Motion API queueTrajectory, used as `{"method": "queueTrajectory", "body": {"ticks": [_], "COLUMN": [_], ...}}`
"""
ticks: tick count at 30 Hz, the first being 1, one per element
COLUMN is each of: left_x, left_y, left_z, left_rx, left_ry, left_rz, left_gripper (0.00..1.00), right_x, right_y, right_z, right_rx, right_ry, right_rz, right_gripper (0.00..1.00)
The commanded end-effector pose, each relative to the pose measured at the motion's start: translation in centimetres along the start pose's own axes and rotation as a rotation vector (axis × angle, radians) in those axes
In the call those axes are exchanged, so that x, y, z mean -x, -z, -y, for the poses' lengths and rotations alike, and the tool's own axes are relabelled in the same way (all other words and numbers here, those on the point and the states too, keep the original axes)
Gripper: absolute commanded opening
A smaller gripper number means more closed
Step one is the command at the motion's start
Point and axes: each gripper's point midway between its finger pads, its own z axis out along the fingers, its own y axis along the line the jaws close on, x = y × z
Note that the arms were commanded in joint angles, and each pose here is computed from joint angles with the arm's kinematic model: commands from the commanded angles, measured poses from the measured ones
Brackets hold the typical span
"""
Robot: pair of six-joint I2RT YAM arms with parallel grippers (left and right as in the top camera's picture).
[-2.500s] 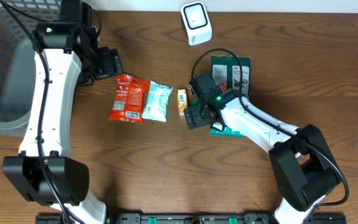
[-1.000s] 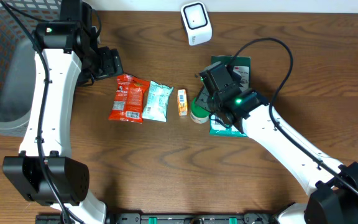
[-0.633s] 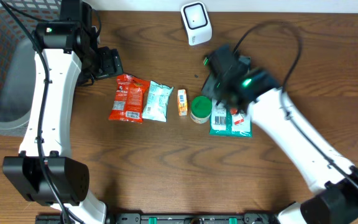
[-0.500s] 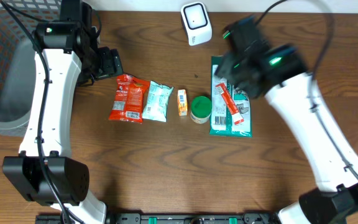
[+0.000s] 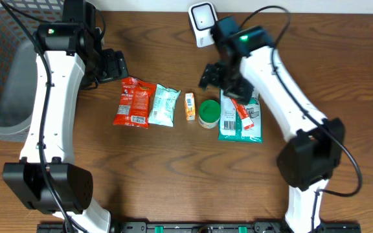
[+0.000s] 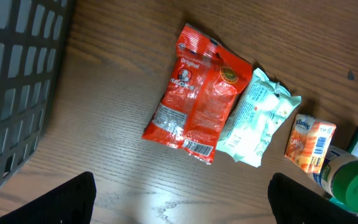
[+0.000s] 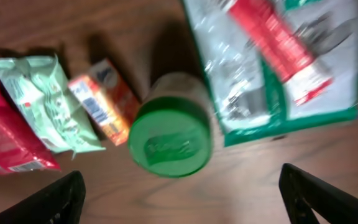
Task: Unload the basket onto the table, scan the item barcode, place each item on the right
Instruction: 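Raise the jar with the right gripper toward the white scanner, then hold the jar under the scanner with the right gripper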
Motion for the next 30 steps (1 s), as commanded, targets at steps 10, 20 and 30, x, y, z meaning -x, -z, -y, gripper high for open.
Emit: {"method": "queueTrajectory", "body": {"ticks": [10, 20, 30], "left_x": [0.0, 0.0, 0.0], "left_y": [-0.1, -0.1, -0.1], "left_z": [-0.4, -0.4, -0.4], "left_rx": [0.021, 0.021, 0.021], "left_ry": [0.0, 0.0, 0.0], "left_rz": [0.0, 0.0, 0.0], "left_gripper": [0.89, 0.89, 0.89], "right_x": [-2.3, -2.0, -1.8], "right_y": [-2.1, -4.4, -6.4], "right_z": [-1.0, -0.2, -0.2], "right_rx": [-0.083, -0.114, -0.101], "right_ry": [-0.309, -0.472, -0.473], "right_rz": [0.02, 0.063, 0.067], "right_gripper": [0.93, 0.92, 0.84]}}
